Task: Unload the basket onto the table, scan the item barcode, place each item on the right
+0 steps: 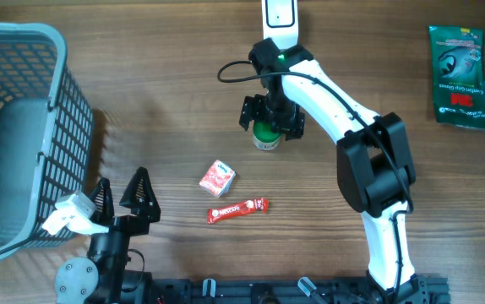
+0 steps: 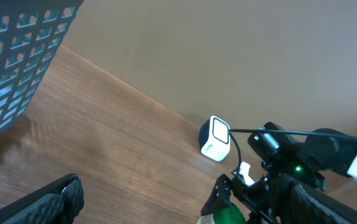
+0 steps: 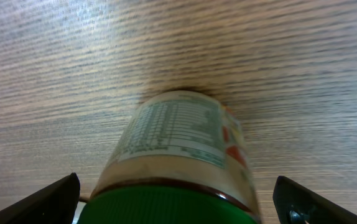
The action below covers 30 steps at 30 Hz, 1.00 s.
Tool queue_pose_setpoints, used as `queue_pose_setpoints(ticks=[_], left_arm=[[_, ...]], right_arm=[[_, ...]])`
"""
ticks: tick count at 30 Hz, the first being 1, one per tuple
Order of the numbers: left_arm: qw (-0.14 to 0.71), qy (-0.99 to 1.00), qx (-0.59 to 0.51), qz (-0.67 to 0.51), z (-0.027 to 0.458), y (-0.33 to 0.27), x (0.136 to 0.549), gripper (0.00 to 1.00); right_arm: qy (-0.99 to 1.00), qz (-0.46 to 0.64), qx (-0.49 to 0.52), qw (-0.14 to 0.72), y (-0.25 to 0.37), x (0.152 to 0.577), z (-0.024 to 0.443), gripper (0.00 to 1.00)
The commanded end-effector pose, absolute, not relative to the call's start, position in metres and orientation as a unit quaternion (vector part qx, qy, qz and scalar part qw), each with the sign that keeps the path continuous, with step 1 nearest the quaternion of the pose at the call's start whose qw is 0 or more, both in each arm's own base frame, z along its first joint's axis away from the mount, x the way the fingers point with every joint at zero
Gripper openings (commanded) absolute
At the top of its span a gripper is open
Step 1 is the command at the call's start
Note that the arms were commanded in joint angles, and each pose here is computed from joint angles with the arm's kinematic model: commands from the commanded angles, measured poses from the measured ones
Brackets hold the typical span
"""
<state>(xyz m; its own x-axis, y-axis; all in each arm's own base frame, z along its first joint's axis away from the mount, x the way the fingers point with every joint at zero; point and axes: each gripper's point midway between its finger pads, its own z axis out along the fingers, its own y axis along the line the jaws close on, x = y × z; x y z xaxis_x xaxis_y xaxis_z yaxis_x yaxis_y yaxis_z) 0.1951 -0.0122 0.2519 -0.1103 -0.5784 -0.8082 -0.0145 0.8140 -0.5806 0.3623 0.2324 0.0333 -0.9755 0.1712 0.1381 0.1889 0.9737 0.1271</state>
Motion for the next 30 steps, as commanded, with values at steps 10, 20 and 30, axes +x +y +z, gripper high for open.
queue_pose_setpoints(ticks=[10, 20, 30], left_arm=[[0.632, 0.713, -0.200, -0.226, 0.251, -0.015, 0.195, 1.00], [0.632, 0.713, -0.200, -0.226, 0.251, -0.015, 0.195, 1.00], [0.632, 0.713, -0.200, -0.226, 0.251, -0.015, 0.195, 1.00]], right_arm=[[-0.993, -0.011, -0.087, 0.078, 0.223, 0.355, -0.006, 0.74], [-0.993, -0.075, -0.030, 0.089, 0.238, 0.359, 0.008, 0.58], [-0.972, -0.182, 0.047, 0.138, 0.211, 0.301, 0.151, 0.48]])
